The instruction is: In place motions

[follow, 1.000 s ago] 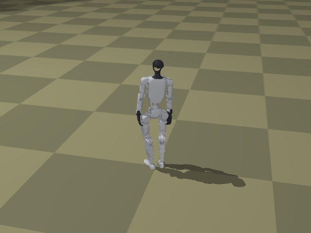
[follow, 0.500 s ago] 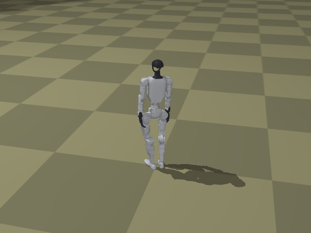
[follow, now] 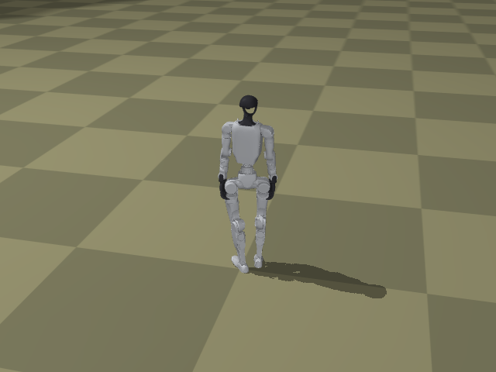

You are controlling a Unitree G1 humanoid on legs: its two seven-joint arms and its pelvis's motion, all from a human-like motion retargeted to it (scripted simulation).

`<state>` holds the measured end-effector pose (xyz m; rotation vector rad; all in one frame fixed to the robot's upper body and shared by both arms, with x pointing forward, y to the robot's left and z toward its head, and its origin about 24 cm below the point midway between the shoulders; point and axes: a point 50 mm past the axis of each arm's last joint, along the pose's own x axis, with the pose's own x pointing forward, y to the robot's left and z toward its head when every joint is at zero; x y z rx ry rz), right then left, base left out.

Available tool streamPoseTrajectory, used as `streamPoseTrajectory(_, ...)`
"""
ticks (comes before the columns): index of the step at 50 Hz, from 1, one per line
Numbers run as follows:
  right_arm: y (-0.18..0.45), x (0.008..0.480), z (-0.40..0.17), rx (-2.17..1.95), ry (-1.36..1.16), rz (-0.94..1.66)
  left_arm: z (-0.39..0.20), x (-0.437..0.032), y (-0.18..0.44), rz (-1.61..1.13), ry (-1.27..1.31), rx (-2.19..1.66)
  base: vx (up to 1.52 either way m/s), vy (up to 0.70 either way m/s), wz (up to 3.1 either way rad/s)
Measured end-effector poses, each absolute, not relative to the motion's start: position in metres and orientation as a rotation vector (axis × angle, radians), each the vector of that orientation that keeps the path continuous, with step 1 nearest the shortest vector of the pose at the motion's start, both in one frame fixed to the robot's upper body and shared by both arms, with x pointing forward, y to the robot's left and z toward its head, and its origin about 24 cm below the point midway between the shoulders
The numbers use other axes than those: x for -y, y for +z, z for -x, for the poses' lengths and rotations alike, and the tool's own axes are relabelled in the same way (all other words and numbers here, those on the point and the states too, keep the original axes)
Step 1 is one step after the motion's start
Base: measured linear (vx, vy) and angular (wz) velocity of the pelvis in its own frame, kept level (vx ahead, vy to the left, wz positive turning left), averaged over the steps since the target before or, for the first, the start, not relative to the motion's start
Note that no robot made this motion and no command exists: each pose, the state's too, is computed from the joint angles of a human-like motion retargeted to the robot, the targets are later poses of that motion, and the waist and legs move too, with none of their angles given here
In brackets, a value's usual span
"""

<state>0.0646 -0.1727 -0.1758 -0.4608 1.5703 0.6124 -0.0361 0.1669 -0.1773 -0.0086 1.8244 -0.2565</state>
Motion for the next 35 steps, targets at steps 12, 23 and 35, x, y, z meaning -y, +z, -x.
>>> streamPoseTrajectory(12,-0.174,0.167,-0.081,-1.511,0.661,0.565,0.033,-0.164,-0.178,-0.018,-0.325,-1.805,-0.01,-0.12,-1.57)
streamPoseTrajectory(23,-0.172,0.160,-0.093,-1.463,0.629,0.541,0.009,-0.169,-0.180,-0.070,-0.349,-1.740,-0.03,-0.06,-0.75)
streamPoseTrajectory(35,-0.171,0.158,-0.098,-1.446,0.619,0.541,0.002,-0.159,-0.181,-0.072,-0.386,-1.711,-0.03,-0.02,-0.19)
